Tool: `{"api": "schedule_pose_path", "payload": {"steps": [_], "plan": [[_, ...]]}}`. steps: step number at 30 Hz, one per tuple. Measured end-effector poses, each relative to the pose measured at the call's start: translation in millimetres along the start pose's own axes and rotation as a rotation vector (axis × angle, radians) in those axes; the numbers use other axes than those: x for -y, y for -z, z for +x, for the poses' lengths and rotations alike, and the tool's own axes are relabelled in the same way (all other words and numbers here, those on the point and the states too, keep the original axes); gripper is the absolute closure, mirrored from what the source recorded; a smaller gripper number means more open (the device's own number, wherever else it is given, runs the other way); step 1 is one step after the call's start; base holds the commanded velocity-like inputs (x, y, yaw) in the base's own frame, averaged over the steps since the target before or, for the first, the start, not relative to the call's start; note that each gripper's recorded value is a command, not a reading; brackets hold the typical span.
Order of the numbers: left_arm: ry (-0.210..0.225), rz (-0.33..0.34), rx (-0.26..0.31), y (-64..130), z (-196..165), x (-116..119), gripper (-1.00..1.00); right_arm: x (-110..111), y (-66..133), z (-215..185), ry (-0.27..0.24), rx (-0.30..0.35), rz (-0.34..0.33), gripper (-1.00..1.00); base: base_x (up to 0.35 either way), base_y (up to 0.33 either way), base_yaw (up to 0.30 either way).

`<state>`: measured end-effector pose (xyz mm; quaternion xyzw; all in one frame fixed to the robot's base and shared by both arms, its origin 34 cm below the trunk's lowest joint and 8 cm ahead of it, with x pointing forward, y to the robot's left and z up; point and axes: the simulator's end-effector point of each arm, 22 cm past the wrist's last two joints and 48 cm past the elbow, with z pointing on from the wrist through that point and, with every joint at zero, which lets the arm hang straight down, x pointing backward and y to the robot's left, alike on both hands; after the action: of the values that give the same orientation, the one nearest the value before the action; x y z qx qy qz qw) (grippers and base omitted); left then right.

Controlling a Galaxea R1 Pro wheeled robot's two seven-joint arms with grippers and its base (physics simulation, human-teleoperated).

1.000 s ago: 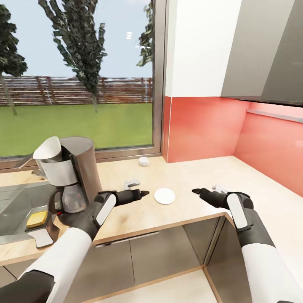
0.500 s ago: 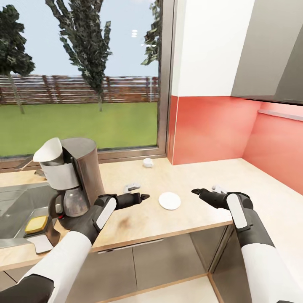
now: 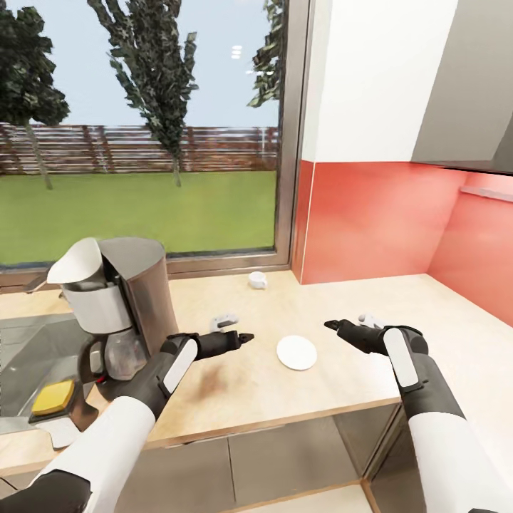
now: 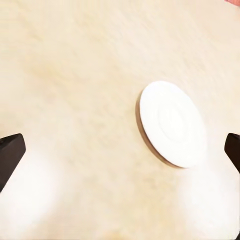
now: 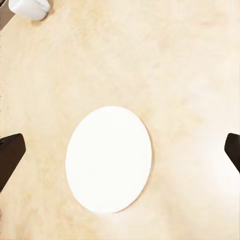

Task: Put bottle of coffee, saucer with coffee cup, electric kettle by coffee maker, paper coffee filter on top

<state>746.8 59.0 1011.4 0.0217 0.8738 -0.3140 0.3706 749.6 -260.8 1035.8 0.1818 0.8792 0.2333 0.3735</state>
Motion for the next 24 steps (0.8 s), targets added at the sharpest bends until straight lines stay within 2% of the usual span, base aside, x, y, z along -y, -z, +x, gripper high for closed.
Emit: {"api": "schedule_pose_path", "payload": {"steps": [8, 14, 24], "plan": [[0.003, -0.001, -0.004, -1.5, 2, -1, -1.0, 2, -1.5, 1, -0.001, -0.003, 0.004, -1.0, 0.045, -0.003, 0.033], [0.003, 0.001, -0.004, -1.5, 3, 0, -1.0, 4, -2.9, 4, -0.004, -0.011, 0.007, -1.0, 0.184, -0.115, -0.025], [0.03, 0.006, -0.04, -6.6, 33, -1, -1.0, 15, -12.7, 23, -0.025, -0.059, 0.024, -1.0, 0.039, -0.02, -0.036]]}}
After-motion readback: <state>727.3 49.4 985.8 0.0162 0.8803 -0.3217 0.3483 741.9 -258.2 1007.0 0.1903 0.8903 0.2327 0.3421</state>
